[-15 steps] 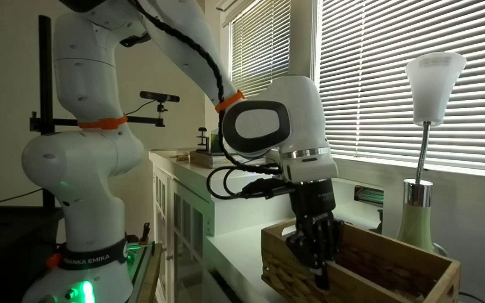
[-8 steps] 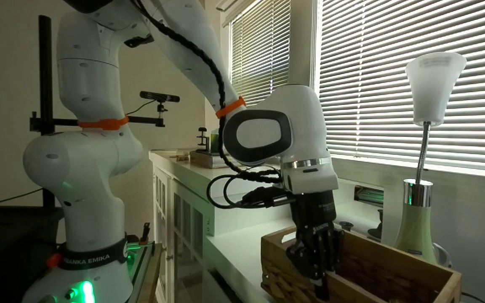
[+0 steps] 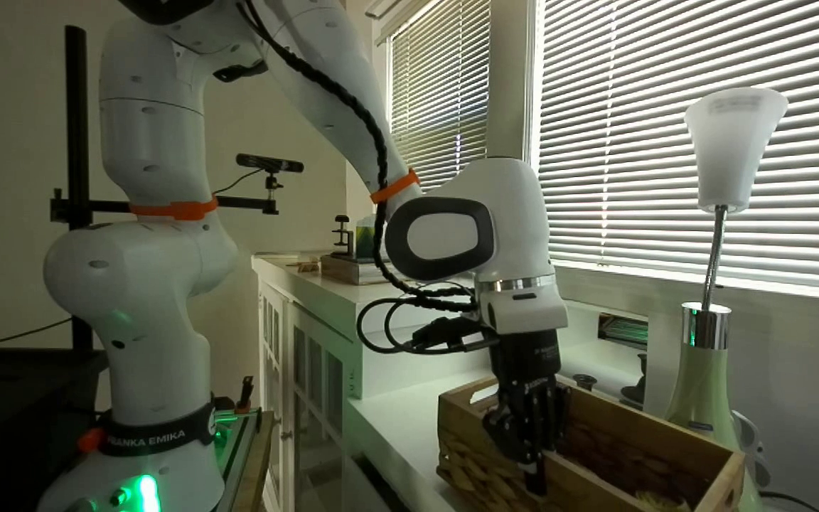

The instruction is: Move the basket to the right

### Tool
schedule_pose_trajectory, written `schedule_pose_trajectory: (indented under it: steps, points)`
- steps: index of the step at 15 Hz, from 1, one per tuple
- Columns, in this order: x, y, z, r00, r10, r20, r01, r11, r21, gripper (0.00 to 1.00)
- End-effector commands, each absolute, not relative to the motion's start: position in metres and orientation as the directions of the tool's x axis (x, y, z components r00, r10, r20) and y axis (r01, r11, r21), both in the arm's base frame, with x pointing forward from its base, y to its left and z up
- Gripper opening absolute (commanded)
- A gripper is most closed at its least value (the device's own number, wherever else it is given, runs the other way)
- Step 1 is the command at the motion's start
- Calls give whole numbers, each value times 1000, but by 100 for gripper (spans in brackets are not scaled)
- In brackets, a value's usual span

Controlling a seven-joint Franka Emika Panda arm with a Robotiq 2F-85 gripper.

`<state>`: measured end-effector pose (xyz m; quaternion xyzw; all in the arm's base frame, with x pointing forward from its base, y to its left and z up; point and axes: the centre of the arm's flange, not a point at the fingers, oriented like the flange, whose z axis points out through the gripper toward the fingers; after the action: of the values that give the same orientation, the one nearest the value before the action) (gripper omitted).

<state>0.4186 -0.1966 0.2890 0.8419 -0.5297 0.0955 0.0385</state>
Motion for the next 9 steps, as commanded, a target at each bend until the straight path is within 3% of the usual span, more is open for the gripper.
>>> schedule_pose_trajectory:
  steps: [1, 4, 5, 7, 9]
  points:
    - [426, -187, 290, 422, -879, 220, -896, -442, -44, 4]
    - [427, -186, 288, 420, -879, 227, -898, -439, -36, 4]
    - [426, -185, 289, 415, -880, 231, -901, -433, -34, 39]
    - [426, -182, 296, 409, -883, 232, -903, -427, -35, 47]
    - [427, -176, 313, 393, -889, 233, -909, -415, -49, 62]
